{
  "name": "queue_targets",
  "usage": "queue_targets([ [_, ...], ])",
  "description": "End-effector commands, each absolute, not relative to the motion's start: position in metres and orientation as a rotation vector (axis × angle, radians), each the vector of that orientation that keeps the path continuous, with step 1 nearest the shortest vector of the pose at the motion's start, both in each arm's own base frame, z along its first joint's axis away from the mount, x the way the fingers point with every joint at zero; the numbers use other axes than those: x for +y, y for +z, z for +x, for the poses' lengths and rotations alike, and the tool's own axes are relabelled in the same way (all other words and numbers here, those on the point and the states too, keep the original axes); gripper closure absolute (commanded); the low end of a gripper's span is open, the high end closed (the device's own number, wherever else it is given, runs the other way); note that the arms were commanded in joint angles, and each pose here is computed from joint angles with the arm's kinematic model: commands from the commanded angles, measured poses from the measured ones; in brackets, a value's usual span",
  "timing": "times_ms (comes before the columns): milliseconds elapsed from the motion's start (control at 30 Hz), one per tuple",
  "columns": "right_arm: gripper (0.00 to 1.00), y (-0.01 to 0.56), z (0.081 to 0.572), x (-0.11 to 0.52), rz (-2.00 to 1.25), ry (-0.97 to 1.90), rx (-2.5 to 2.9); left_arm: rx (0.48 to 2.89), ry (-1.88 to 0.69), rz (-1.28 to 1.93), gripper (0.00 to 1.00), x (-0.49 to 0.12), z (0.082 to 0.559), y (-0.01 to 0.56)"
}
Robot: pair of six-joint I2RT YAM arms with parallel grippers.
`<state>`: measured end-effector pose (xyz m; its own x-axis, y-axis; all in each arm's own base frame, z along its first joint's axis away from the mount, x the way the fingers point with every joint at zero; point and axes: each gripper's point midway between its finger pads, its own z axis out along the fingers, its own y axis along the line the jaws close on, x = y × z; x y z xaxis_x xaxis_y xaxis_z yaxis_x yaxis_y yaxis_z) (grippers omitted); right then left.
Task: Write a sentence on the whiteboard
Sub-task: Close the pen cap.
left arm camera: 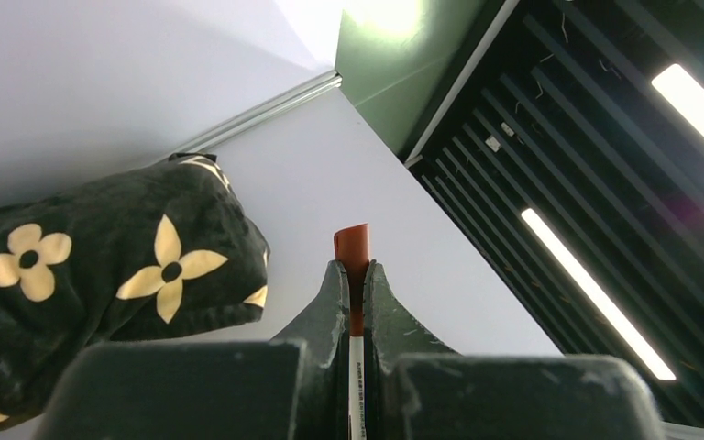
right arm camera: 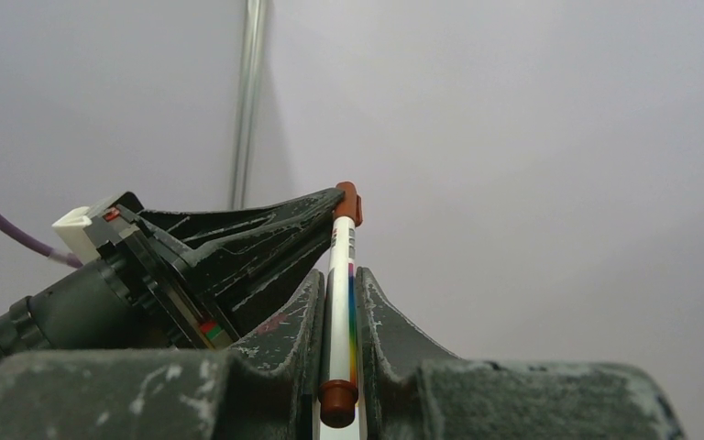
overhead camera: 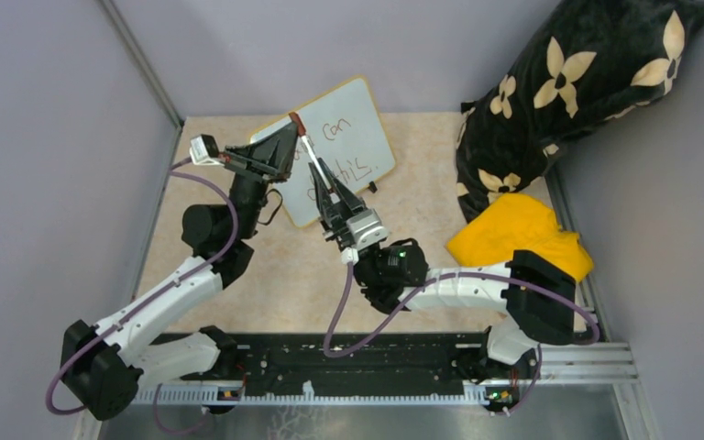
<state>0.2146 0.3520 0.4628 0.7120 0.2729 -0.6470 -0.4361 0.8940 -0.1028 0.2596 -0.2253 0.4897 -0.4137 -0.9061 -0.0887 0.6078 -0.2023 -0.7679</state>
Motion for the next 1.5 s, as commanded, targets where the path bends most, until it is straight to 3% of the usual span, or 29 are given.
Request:
queue_targets([
  [0,1.00,0.500,0.200,0.336,-0.164,0.499,0.533,1.250,-2.039,-0.033,0.91,-0.301,0.177,0.435],
  [167,1.00,0.498,0.190,0.332,-0.202,0.528,0.525,1.160,-1.976,-0.082,0.46,-0.286,0.183,0.454],
  [367,1.00,0.495,0.177,0.325,-0.223,0.582,0.523,1.050,-1.887,-0.141,0.10,-0.263,0.187,0.472],
  [467,1.00,0.494,0.171,0.322,-0.240,0.638,0.534,1.008,-1.814,-0.181,0.01,-0.250,0.192,0.478],
  [800,1.00,0.492,0.146,0.319,-0.312,0.860,0.556,0.921,-1.639,-0.198,0.05,-0.225,0.198,0.510],
  [1467,1.00,0.489,0.140,0.315,-0.317,0.946,0.597,0.874,-1.582,-0.082,0.44,-0.225,0.185,0.528],
])
